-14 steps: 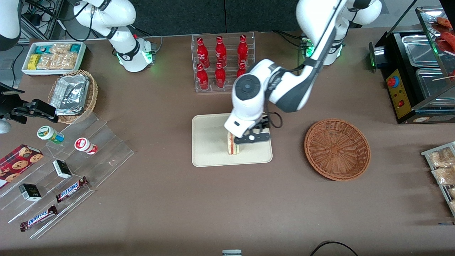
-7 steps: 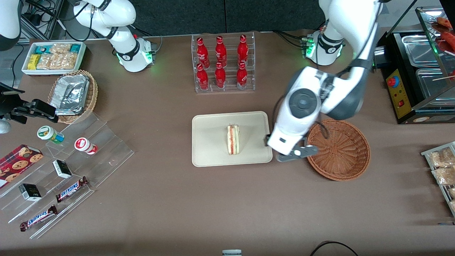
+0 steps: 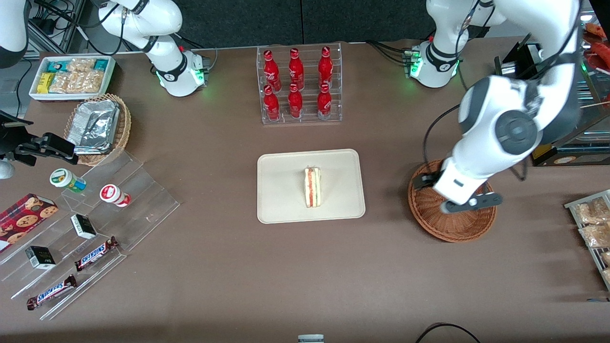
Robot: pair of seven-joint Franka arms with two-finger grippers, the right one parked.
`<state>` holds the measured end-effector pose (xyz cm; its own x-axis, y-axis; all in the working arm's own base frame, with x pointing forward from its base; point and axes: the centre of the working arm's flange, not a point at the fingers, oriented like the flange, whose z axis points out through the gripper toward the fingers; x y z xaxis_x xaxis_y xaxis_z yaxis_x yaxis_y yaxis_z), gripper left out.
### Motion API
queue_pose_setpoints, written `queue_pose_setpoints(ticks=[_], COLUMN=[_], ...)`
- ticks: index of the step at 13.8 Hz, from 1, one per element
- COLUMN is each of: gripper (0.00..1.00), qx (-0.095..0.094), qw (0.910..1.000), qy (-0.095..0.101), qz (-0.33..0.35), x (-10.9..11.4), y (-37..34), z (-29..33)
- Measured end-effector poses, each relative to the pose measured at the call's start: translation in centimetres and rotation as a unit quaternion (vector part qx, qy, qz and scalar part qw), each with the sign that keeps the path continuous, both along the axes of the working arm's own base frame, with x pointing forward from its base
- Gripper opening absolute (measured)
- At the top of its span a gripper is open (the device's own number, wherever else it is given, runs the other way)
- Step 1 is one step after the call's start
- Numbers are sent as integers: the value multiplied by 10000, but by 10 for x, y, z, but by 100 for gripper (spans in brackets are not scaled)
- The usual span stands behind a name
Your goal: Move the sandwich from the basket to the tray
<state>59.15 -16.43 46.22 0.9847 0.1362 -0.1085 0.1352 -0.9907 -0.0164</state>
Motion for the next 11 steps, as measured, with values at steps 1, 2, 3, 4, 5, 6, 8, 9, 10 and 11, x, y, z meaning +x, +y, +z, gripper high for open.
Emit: queue_pose_setpoints(ticks=[1, 2, 3, 4, 5, 6, 8, 9, 10, 11], gripper=[100, 100, 100, 100, 100, 100, 100, 100, 100, 100], qx=[-5, -30, -86, -129, -163, -196, -226, -231, -237, -243], qw=[10000, 9999, 9996, 9993, 9991, 9988, 9983, 9980, 9974, 9971], qy=[42, 95, 176, 231, 264, 299, 354, 380, 408, 413], qz=[-60, -125, -204, -260, -296, -329, -394, -458, -540, -589], x=[-5, -10, -15, -20, -26, -34, -53, -63, -70, -74], y=[11, 22, 36, 51, 67, 81, 100, 104, 106, 108], z=[10, 20, 30, 42, 54, 69, 98, 111, 120, 128])
